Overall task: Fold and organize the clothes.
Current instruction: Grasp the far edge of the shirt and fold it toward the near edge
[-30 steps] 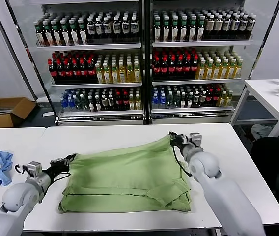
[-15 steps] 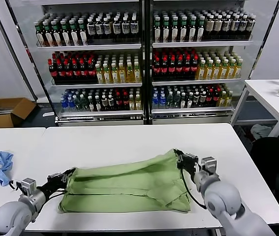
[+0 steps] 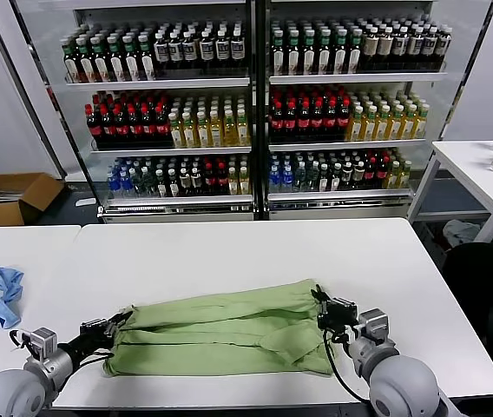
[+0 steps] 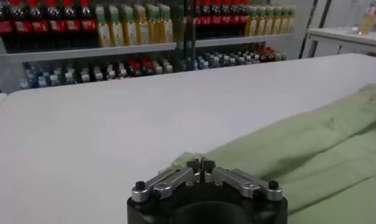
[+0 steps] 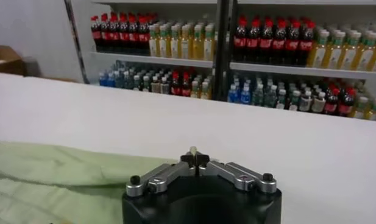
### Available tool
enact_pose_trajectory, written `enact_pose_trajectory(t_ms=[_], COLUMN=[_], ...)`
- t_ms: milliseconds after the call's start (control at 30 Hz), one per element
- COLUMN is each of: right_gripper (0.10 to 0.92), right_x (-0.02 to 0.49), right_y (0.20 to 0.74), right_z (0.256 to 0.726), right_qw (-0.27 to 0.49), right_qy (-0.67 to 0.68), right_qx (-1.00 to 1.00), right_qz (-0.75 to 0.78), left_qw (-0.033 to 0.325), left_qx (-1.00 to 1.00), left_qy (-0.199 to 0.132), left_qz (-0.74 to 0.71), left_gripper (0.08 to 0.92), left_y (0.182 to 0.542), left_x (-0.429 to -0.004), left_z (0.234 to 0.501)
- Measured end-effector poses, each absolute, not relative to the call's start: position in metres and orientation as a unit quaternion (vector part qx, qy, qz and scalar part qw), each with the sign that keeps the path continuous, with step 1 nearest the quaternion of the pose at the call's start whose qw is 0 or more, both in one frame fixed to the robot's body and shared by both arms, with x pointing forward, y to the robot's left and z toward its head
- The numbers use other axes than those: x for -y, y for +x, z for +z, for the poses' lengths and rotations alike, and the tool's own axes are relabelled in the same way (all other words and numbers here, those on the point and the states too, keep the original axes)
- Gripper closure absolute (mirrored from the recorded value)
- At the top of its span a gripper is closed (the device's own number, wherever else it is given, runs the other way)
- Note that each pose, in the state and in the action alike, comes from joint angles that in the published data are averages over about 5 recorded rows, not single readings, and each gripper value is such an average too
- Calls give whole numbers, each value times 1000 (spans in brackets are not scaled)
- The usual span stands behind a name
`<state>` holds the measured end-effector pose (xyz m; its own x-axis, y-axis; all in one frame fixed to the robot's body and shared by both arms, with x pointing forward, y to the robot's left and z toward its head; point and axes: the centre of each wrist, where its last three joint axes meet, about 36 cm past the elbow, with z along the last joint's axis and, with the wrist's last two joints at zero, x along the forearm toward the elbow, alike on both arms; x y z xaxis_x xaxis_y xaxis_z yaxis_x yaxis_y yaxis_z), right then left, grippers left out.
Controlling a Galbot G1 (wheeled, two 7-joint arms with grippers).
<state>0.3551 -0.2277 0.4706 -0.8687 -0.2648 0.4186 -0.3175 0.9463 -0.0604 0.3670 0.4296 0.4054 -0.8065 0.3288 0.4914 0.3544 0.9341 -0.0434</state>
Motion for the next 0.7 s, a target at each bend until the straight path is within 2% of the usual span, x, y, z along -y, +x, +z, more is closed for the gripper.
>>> enact_pose_trajectory(t_ms=[167, 300, 533, 700], right_gripper=[916, 892, 707, 559], right_x=[227, 224, 223, 226], right_y=[348, 340, 330, 328], right_z=[466, 462, 458, 464], right_qw=[211, 217, 221, 212], right_qy=[147, 148, 143, 138], right_qx=[963, 961, 960, 962], right_qz=[76, 84, 94, 101], left_qw=[255, 256, 240, 216], left_qx=[950, 950, 954, 963], left_qy=[-177, -178, -174, -149], left_qz=[-27, -32, -45, -52], left_gripper=[911, 860, 664, 517], left_y=[369, 367, 362, 359], left_x=[-438, -438, -430, -413], left_z=[404, 402, 406, 414])
